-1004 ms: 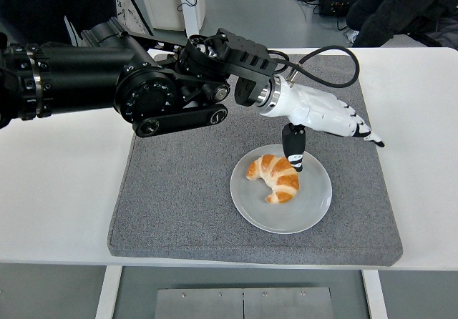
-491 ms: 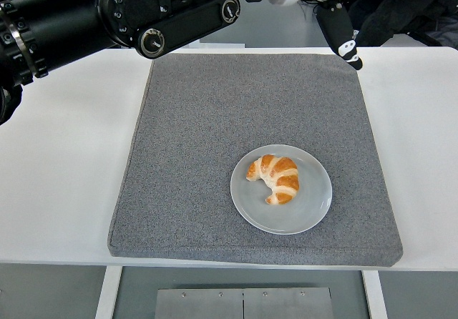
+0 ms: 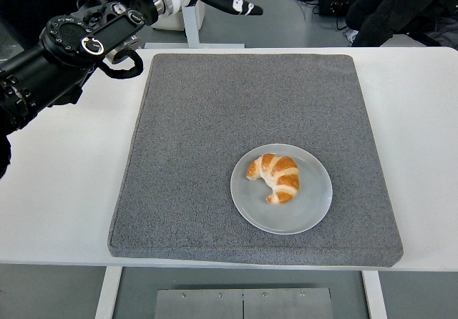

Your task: Place the bread on the plate

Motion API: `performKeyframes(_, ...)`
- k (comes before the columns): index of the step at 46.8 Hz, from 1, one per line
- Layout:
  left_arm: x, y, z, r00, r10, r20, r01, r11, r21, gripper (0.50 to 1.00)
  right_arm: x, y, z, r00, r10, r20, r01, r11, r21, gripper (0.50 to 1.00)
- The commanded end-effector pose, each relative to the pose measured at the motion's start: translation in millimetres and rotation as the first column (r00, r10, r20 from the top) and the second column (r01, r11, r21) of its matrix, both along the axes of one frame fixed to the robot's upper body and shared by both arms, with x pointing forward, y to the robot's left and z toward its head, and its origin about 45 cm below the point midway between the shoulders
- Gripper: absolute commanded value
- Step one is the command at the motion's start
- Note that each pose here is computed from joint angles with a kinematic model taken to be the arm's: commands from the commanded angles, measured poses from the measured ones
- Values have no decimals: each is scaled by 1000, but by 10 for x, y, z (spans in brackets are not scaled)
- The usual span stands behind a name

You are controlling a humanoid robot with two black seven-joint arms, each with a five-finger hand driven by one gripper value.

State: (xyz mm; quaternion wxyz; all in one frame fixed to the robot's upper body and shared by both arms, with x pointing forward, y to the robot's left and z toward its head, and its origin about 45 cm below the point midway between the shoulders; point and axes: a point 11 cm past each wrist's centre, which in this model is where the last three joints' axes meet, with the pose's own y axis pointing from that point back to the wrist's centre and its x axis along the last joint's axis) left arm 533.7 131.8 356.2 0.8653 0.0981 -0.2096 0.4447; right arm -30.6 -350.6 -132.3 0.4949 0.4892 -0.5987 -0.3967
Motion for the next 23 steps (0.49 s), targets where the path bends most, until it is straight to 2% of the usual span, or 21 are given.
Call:
performKeyframes(1,-6,168,-257,996,56,-71,-62,994,-95,1000,-17,-4,1,1000,-1,-3,1,1000,-2,1000)
performKeyframes(9,-62,489,-768,965,163,-204,-213,942,-258,1000,-70,-122,21,1000,-1,-14,1,999,-37,1000)
performKeyframes(17,-61,655,-912,930,221,-294,-327,862,-387,1000,-116,-127,24,1000,-3,-21,2,999,-39,1000)
performKeyframes(23,-73,618,-1004,896,213,-390,-394,786,-476,1000,-125,-127,24,1000,-4,-23,3,999,-39,1000)
